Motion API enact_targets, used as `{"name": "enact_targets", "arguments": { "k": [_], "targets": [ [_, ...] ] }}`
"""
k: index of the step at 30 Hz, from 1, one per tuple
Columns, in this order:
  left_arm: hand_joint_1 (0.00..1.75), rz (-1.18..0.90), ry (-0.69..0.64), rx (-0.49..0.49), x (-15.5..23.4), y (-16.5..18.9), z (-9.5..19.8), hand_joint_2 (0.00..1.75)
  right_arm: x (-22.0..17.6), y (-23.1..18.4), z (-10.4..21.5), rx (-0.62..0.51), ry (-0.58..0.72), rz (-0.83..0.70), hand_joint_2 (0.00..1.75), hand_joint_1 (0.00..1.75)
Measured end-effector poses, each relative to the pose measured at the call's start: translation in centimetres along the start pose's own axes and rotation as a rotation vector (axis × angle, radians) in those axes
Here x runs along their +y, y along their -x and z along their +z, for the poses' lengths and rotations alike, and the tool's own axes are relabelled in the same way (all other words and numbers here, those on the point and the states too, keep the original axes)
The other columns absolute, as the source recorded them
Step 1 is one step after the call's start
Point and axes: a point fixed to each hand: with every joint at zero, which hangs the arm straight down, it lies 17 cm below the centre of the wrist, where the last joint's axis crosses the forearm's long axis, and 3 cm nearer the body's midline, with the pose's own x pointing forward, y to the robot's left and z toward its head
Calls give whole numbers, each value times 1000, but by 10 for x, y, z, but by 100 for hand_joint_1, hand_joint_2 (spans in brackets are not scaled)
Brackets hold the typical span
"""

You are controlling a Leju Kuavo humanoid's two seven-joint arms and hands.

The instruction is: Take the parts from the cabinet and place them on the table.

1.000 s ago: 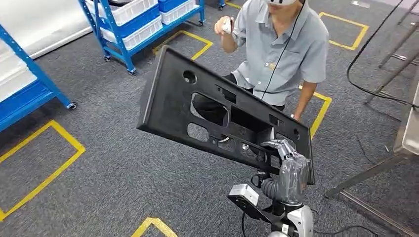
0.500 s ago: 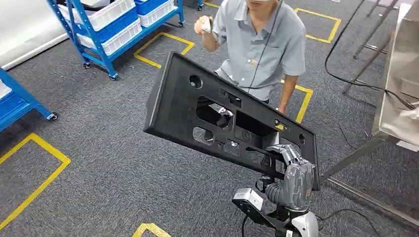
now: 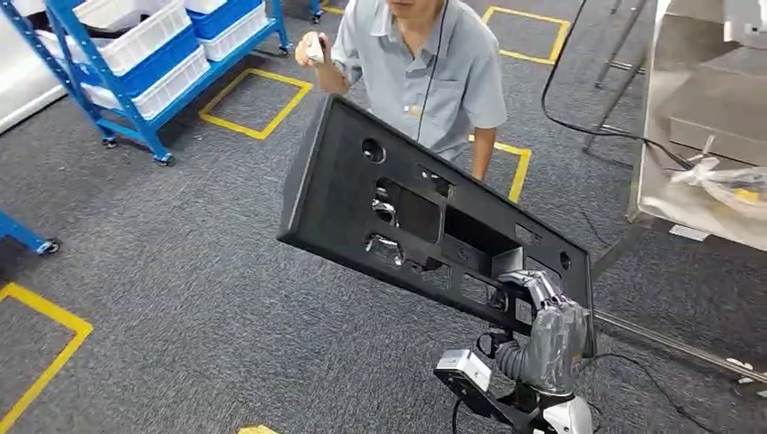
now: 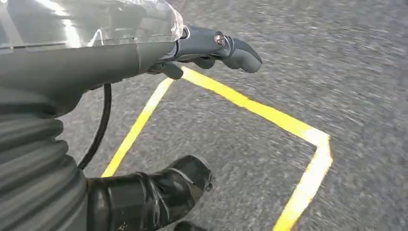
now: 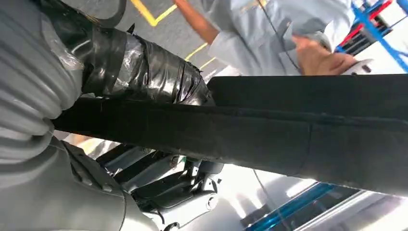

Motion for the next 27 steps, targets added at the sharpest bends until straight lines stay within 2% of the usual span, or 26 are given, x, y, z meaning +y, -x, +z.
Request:
{"name": "enact_targets", "arguments": {
  "k": [27],
  "targets": [
    [0,1,11,-3,-5,-3,1,175,-11,11,-1,25,21,25,175,175]
  ]
}}
